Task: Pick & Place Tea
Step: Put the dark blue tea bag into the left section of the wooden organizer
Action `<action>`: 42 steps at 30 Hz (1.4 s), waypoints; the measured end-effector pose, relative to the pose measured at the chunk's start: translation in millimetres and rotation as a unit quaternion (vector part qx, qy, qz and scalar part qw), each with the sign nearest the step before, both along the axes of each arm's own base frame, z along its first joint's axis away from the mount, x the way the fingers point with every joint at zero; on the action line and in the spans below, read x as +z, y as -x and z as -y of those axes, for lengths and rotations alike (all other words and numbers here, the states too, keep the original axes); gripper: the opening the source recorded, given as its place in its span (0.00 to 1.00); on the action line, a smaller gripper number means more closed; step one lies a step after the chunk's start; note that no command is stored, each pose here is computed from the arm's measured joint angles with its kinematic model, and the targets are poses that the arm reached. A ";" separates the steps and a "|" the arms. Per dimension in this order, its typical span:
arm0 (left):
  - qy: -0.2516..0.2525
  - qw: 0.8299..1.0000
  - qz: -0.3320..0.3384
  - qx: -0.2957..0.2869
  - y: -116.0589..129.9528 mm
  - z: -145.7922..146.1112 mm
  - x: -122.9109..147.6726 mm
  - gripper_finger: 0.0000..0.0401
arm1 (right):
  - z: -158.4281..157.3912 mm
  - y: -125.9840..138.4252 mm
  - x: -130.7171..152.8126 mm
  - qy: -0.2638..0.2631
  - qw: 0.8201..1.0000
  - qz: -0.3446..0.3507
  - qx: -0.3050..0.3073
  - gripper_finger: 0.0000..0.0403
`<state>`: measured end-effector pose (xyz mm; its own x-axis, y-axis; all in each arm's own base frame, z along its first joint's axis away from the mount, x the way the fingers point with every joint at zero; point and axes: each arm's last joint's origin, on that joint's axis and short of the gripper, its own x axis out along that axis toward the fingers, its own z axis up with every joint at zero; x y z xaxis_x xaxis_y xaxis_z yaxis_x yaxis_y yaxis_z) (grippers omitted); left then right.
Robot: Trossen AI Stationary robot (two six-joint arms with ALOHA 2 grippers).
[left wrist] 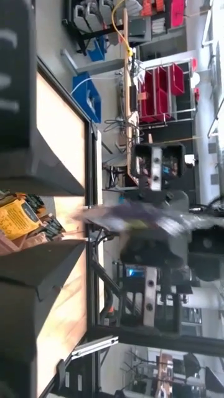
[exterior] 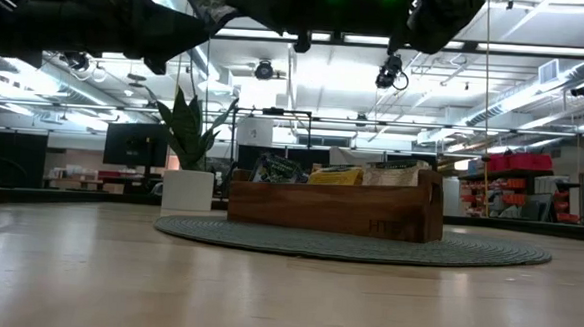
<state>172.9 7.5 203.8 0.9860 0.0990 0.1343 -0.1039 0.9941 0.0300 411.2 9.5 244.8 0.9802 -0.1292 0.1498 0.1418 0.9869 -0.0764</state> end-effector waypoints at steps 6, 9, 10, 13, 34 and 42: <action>-0.012 1.000 -0.001 -0.005 -0.2 0.3 -0.1 0.09 | 2.1 -1.7 -5.3 -0.010 1.000 -0.010 0.009 0.00; -0.012 1.000 -0.002 -0.005 -0.2 0.4 -0.3 0.02 | 2.1 -3.1 -8.4 -0.010 1.000 -0.011 0.010 0.00; -0.012 1.000 -0.004 -0.005 -0.2 0.4 -1.1 0.02 | 2.1 -3.2 -9.1 -0.010 1.000 -0.013 0.010 0.00; -0.013 1.000 -0.005 -0.005 -0.1 0.4 -1.1 0.01 | 2.2 -3.3 -9.2 -0.005 1.000 -0.014 0.009 0.00; 0.019 0.991 -0.136 -0.007 0.0 0.4 -26.7 0.00 | -0.8 9.4 -14.5 -0.006 0.982 -0.183 0.050 0.34; 0.047 0.981 -0.189 -0.004 2.1 0.5 -37.3 0.00 | -1.7 0.8 6.5 -0.015 0.954 -0.294 0.055 0.43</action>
<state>170.8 7.0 166.4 0.9646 0.0847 -0.2497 -0.0945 0.9952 -0.0273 410.3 11.2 251.3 0.9014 -0.0157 -0.4327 -0.0224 0.9963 -0.0830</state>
